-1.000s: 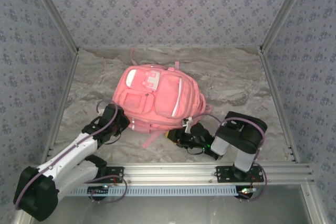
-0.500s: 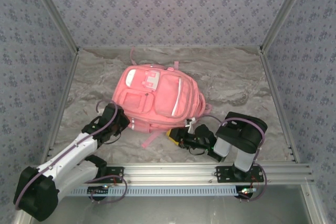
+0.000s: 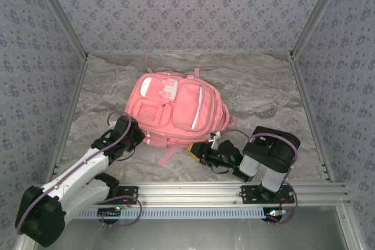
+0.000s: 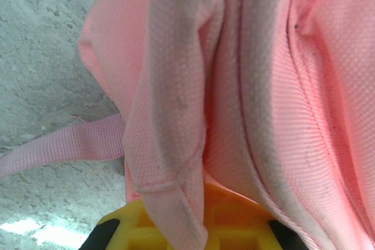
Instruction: Pack the student bag
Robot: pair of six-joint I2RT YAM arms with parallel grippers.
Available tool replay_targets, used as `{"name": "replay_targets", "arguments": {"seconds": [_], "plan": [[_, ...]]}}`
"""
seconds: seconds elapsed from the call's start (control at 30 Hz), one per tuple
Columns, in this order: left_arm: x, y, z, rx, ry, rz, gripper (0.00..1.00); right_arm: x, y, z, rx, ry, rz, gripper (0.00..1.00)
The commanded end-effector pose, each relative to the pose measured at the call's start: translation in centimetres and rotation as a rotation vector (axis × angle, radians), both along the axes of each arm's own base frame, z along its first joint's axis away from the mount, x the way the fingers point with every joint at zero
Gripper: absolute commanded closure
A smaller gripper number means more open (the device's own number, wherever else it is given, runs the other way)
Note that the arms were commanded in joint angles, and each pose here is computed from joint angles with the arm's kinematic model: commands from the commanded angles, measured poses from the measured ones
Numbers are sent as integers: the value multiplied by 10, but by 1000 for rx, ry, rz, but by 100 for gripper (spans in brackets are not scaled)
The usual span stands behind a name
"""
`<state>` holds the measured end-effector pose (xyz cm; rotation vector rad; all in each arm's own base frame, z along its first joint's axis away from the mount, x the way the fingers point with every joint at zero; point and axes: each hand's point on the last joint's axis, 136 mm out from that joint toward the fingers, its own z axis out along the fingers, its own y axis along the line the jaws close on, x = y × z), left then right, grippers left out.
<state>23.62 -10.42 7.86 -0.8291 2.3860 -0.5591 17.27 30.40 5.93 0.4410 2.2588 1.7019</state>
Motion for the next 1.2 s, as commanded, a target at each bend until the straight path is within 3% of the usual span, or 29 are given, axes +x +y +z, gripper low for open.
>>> {"name": "replay_targets", "arguments": {"seconds": [0.0,0.37,0.73,0.8,0.9,0.97,1.17], "plan": [[13,1,20,-13,-74,30,100,3,-8,-13,-34,48,-56,70],[12,3,25,-7,-88,26,100,2,-21,-25,-73,69,-103,100],[15,7,36,9,-111,28,100,-8,-37,-44,-262,78,-53,100],[16,8,37,12,-111,30,100,-10,-37,-41,-361,60,-10,100],[16,9,36,13,-110,30,100,-9,-48,-15,-656,-94,48,100],[16,9,36,11,-112,33,100,-9,-58,2,-762,-147,64,100],[19,5,37,-8,-110,28,100,-16,-65,-6,-780,-85,137,100]]}}
